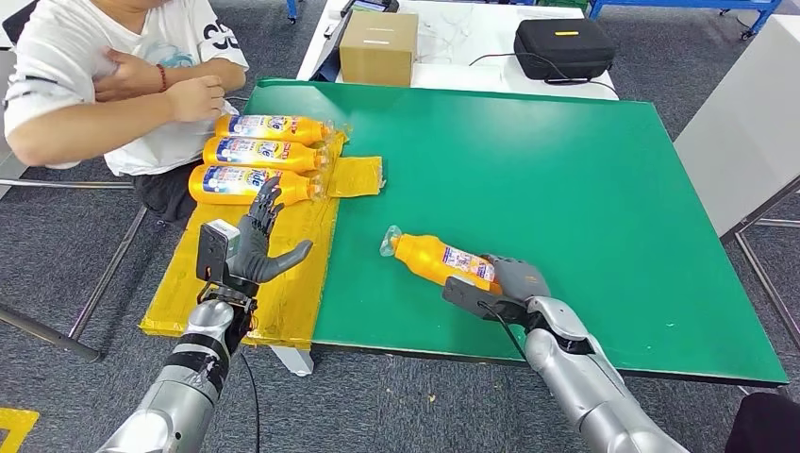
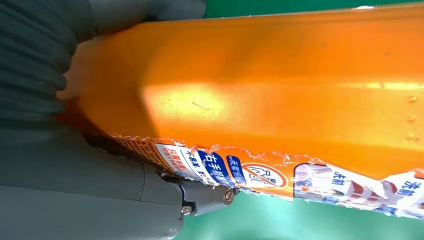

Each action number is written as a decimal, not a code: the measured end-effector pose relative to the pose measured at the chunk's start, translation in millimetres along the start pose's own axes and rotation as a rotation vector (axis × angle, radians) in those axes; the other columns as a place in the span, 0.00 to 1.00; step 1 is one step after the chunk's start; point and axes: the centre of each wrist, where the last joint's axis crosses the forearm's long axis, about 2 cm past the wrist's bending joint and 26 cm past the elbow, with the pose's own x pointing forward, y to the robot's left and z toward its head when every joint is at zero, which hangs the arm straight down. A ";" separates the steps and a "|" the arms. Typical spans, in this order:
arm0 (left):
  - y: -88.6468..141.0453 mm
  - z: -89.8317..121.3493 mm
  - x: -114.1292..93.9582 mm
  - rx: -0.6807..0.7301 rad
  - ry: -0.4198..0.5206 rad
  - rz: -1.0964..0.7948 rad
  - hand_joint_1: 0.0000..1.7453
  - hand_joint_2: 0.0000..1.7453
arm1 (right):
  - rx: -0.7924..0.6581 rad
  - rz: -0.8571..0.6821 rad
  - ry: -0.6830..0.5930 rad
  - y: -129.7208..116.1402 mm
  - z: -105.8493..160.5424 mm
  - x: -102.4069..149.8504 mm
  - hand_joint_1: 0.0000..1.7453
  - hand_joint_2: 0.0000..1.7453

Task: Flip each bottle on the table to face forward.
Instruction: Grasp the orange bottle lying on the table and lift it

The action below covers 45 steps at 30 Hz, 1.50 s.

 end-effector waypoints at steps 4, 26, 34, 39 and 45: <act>0.1 -1.9 0.6 0.014 0.004 0.003 0.00 1.00 | -0.111 -0.153 -0.059 12.0 4.7 6.1 1.00 1.00; -68.6 -6.8 11.1 -0.246 0.071 0.280 0.00 1.00 | -0.373 -0.631 -0.418 25.2 -3.3 134.5 1.00 1.00; -72.0 -6.8 12.7 -0.307 0.060 0.322 0.00 1.00 | -0.293 -0.606 -0.469 21.0 -12.5 159.1 1.00 1.00; -69.8 -7.3 13.4 -0.317 0.049 0.312 0.00 1.00 | -0.228 -0.571 -0.490 22.9 -16.2 172.8 1.00 1.00; -67.5 -6.8 12.8 -0.320 0.051 0.305 0.00 1.00 | -0.196 -0.555 -0.499 28.2 -16.0 180.9 1.00 1.00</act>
